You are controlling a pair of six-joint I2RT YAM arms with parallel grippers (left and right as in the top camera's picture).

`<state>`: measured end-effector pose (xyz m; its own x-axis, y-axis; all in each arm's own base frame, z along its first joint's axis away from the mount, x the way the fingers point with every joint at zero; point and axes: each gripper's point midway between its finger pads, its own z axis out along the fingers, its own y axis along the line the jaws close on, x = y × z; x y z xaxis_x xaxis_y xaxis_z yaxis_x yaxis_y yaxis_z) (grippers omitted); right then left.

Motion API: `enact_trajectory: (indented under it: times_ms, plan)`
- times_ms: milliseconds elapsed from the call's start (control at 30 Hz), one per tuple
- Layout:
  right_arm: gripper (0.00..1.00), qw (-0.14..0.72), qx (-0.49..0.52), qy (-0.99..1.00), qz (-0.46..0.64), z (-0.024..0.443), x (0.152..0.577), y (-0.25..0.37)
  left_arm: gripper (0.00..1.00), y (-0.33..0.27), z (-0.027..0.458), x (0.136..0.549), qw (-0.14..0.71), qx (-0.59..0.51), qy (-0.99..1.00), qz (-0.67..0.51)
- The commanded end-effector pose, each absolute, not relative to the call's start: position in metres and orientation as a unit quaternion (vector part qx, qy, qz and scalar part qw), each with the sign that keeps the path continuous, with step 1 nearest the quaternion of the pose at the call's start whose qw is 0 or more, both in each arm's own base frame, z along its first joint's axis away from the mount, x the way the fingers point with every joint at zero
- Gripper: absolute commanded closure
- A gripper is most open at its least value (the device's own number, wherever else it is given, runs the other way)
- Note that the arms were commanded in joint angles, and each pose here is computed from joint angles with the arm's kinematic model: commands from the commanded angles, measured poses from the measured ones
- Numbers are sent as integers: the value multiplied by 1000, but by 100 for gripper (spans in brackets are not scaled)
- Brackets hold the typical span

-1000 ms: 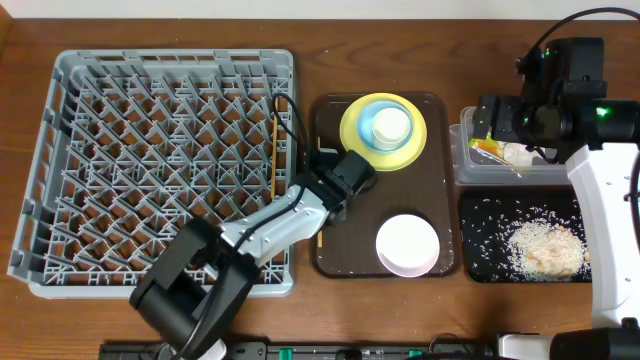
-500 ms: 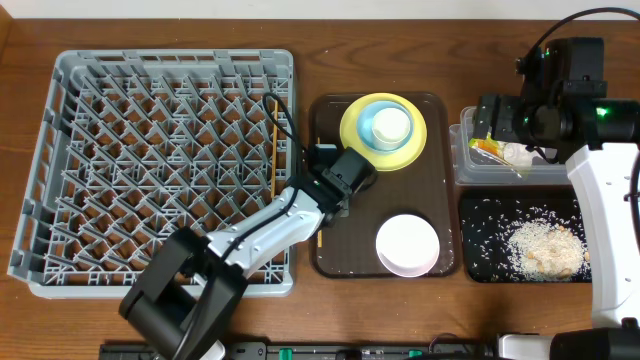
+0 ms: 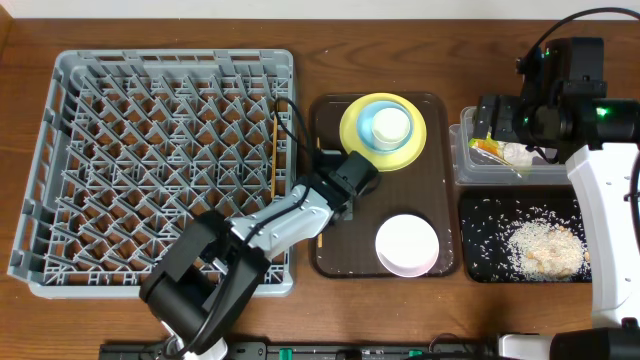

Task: Sort waste into correct bins and load items into the dishwasher rack
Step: 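Close the left gripper on the second wooden chopstick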

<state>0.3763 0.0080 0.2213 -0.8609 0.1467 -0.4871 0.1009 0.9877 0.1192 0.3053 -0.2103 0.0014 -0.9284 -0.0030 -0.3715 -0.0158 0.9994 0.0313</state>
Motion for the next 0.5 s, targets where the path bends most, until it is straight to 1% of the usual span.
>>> enact_trajectory:
  times_ms: [0, 200, 467]
  plan:
    - [1, 254, 54, 965, 43, 220, 377, 10, 69, -207, -6, 301, 174, -13, 984, 20]
    - [1, 254, 54, 965, 42, 220, 377, 10, 69, -208, -6, 302, 177, -17, 984, 18]
    - [1, 254, 54, 965, 43, 220, 377, 10, 69, -223, -9, 292, 164, -4, 986, -1]
